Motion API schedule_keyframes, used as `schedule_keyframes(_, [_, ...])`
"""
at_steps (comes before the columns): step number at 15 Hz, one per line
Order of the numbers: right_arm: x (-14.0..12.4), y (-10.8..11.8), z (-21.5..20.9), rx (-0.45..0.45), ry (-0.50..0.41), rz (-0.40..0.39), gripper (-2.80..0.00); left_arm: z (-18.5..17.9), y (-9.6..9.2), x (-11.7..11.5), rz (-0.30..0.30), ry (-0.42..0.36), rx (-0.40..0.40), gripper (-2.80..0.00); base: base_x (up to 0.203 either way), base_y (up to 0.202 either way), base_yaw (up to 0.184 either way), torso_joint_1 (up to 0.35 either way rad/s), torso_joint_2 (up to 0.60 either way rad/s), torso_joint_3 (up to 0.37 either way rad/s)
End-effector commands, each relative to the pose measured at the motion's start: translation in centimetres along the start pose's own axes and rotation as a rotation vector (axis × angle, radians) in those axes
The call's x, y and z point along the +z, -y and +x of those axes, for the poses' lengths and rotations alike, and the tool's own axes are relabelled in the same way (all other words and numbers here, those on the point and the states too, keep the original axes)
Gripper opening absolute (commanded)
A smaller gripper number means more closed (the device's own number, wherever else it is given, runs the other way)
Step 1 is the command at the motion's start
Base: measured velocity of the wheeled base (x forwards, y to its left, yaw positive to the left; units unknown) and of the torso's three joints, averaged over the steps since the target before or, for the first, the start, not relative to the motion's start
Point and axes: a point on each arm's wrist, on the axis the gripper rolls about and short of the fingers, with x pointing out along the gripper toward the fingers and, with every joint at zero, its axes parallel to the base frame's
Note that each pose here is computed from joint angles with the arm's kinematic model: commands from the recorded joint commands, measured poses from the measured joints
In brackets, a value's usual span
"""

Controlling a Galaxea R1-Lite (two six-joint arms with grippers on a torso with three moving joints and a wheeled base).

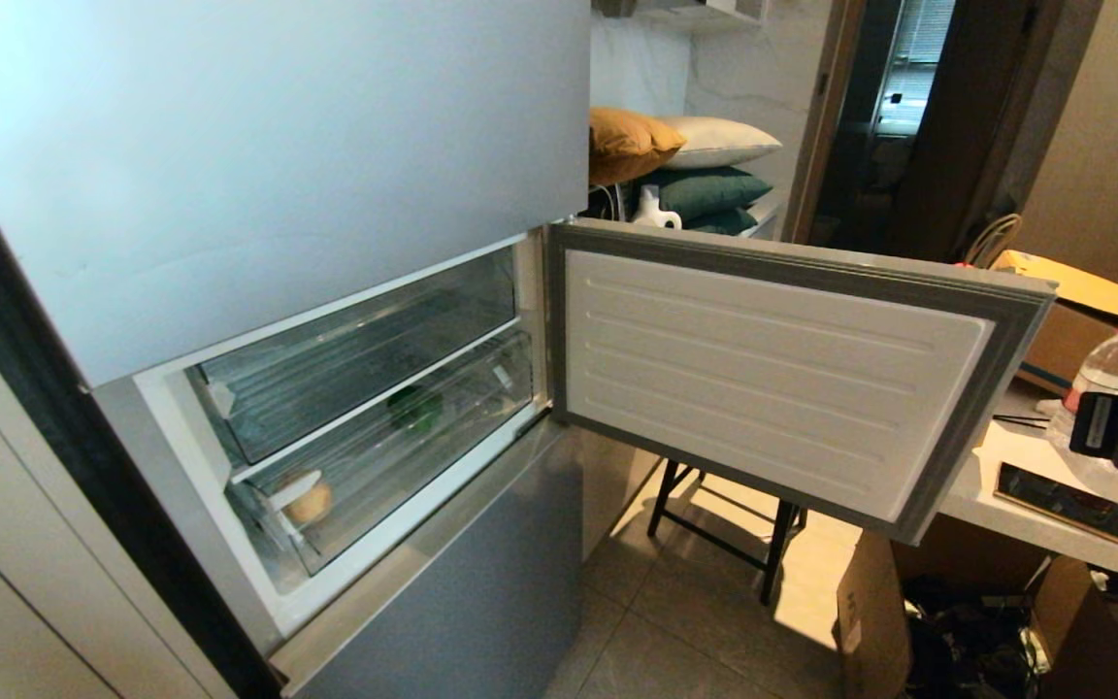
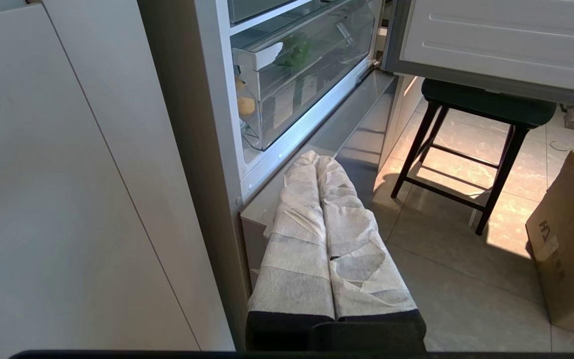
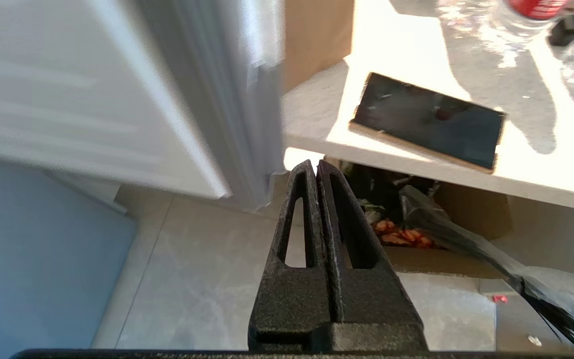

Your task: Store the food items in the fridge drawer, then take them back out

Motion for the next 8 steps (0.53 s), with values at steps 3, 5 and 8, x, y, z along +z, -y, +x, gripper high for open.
schedule_keyframes(3, [0.8,0.2,1.9,-0.014,0.000,0.012,-2.80,0.0,0.0,-0.1,0.000,-0.004,0.000,-2.80,0.000,0.000,0.000,0.000,0.00,0.000])
schedule_keyframes(5, [1.5,0.1,3.2,-0.015,0.008,0.019,-2.80,0.0,0.0,-0.1,0.001,-0.004,0.000,-2.80,0.000,0.000,0.000,0.000,0.00,0.000])
schedule_keyframes(8, [2.2,0.3,5.4,-0.026,0.007,0.022,-2.80,0.0,0.0,-0.1,0.001,-0.003,0.000,-2.80,0.000,0.000,0.000,0.000,0.00,0.000])
